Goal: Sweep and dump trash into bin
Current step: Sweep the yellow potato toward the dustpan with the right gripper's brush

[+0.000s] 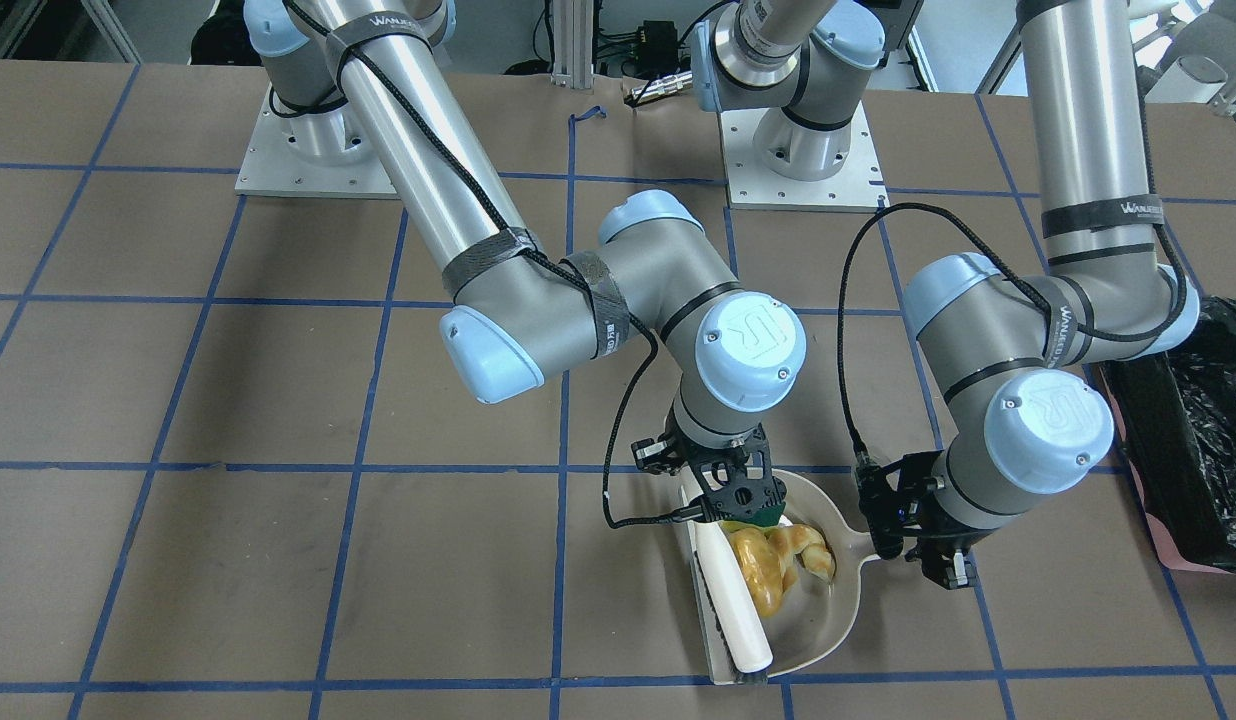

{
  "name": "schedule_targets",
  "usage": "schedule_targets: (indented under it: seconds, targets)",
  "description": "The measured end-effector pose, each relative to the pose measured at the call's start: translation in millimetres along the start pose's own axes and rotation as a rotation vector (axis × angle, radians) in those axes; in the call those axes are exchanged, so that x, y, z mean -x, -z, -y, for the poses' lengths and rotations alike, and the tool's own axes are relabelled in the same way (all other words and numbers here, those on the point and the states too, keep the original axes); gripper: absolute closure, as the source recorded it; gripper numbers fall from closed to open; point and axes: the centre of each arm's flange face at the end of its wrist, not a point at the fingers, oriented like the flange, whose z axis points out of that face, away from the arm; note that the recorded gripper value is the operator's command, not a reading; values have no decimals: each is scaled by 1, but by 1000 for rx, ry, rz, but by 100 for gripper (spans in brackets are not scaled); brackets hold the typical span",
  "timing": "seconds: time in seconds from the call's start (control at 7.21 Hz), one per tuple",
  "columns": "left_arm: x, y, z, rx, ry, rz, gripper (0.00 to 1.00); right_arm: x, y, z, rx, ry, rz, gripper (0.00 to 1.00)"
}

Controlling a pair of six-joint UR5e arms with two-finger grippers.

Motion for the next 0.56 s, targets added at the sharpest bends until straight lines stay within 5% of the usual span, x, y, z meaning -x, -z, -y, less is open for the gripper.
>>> schedule_targets:
  seconds: [0.56]
  targets:
    - [-1, -1, 0, -2, -5, -1, 96, -46, 34, 7, -22, -52, -22, 100]
